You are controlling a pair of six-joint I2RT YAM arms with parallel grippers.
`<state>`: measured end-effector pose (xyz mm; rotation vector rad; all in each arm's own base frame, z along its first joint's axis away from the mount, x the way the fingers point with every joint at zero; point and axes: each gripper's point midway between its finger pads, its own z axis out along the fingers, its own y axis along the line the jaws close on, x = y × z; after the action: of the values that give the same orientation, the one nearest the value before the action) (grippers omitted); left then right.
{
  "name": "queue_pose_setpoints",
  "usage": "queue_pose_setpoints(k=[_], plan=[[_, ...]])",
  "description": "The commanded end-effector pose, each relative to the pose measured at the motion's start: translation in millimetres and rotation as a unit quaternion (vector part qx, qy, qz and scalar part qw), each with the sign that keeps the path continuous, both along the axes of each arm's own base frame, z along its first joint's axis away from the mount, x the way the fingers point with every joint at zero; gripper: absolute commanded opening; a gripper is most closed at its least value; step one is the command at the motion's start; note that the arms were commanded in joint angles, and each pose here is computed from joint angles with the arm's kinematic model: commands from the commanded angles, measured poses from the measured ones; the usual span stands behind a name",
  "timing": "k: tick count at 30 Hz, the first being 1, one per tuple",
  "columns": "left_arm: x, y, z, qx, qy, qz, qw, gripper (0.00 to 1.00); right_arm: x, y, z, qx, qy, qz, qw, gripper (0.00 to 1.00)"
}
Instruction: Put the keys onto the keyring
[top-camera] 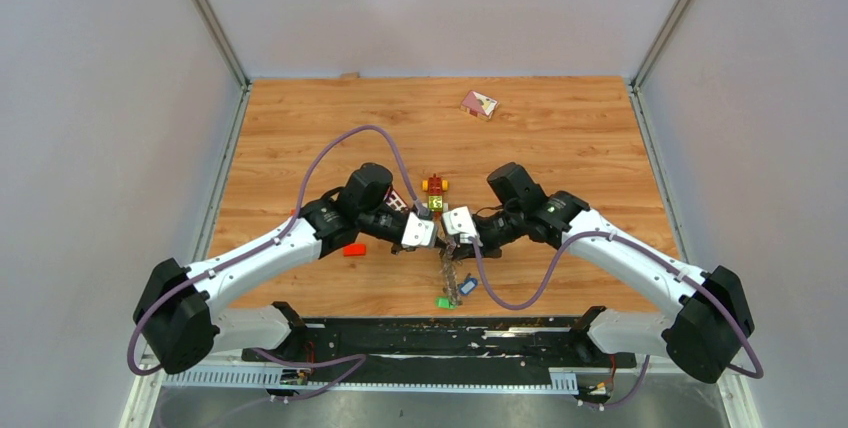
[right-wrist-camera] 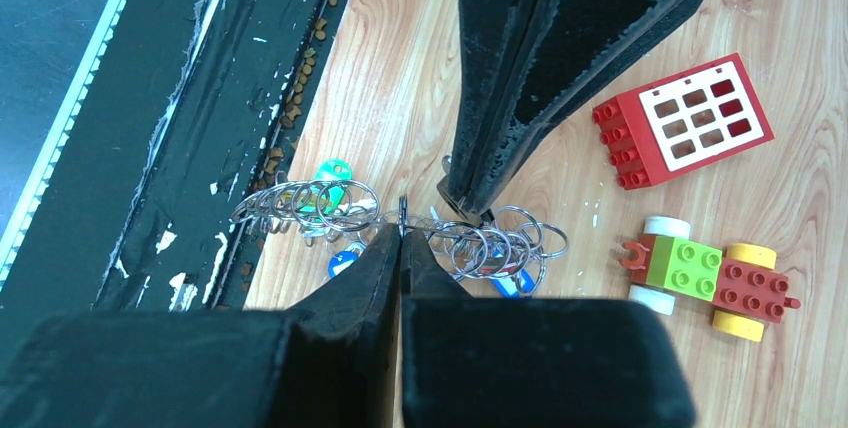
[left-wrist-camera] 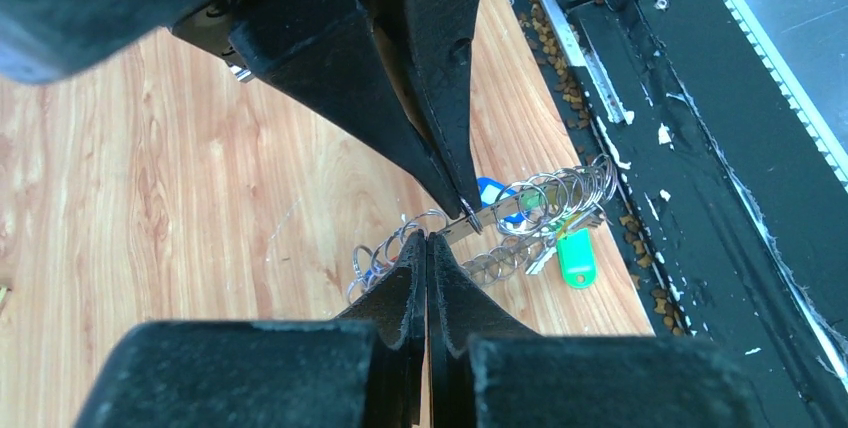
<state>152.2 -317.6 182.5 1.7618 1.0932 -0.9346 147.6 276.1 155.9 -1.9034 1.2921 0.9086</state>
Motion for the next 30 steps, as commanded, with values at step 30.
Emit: queue_pose_setpoints(k=[30], plan=[[-21, -1, -4, -0.027, -0.009, -0.069, 0.997, 0.0, -2, 16, 18, 0.027, 0.034, 0.012, 0.999, 0.0]])
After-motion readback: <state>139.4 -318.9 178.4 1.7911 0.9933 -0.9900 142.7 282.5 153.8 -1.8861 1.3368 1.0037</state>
